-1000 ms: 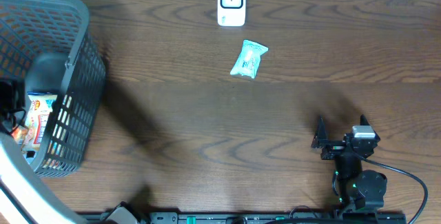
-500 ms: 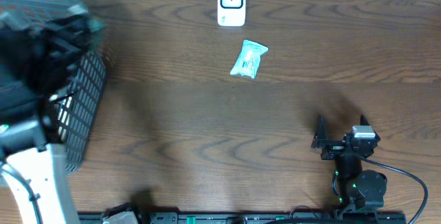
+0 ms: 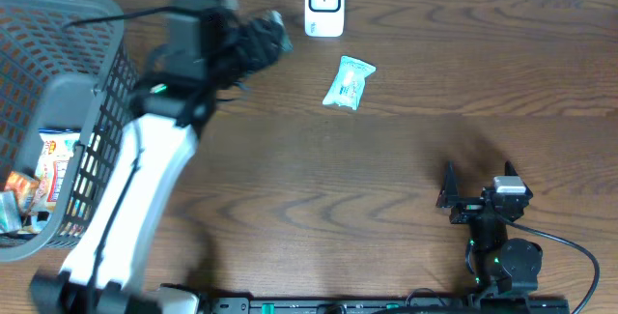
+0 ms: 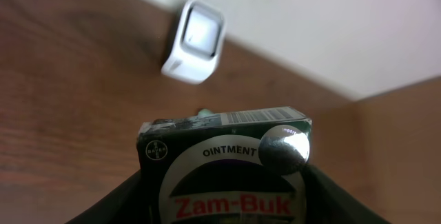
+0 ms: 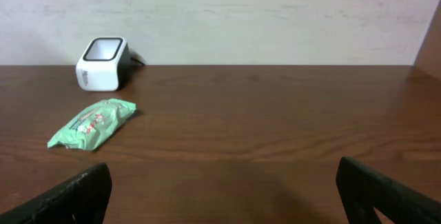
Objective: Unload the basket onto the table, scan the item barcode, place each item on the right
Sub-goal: 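Carry the Zam-Buk box out of the basket toward the scanner, then present the Zam-Buk box under the scanner with the left gripper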
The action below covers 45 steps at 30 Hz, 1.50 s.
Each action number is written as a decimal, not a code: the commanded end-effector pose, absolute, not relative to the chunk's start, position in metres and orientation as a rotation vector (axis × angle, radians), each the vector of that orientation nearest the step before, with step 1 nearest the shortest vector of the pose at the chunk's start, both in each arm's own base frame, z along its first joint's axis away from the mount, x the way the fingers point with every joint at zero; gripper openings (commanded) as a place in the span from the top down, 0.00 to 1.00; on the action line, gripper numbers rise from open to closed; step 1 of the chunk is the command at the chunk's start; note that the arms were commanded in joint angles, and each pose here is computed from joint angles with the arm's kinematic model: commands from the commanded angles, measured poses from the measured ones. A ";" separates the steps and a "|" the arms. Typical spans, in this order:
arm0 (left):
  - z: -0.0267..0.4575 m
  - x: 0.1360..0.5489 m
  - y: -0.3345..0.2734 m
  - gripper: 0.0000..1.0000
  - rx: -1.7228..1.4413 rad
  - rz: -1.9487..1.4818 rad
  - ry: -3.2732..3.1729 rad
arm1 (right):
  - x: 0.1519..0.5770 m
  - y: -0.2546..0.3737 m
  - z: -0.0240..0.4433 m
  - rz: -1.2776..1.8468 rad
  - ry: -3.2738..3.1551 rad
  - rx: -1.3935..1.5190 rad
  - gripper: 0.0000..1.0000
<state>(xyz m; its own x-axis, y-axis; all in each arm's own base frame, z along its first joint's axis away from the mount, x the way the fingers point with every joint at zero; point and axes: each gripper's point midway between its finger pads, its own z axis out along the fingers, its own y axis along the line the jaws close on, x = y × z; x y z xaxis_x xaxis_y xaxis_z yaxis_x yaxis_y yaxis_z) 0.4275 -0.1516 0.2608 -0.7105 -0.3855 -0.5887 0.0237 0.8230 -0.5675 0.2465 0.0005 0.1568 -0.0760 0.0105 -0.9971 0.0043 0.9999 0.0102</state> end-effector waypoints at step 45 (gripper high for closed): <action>0.066 0.467 -0.299 0.51 0.161 -0.493 2.385 | 0.246 -0.001 0.156 0.009 1.649 0.025 0.01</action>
<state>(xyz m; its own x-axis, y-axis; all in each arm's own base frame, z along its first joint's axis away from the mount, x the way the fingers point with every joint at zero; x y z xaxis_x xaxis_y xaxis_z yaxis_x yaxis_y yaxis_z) 0.4553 -0.3059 0.0540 -0.7748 0.0141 -0.6321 0.2642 0.9155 -0.3034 0.2465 0.0005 0.1568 -0.0760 0.0105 -0.9971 0.0043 0.9999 0.0102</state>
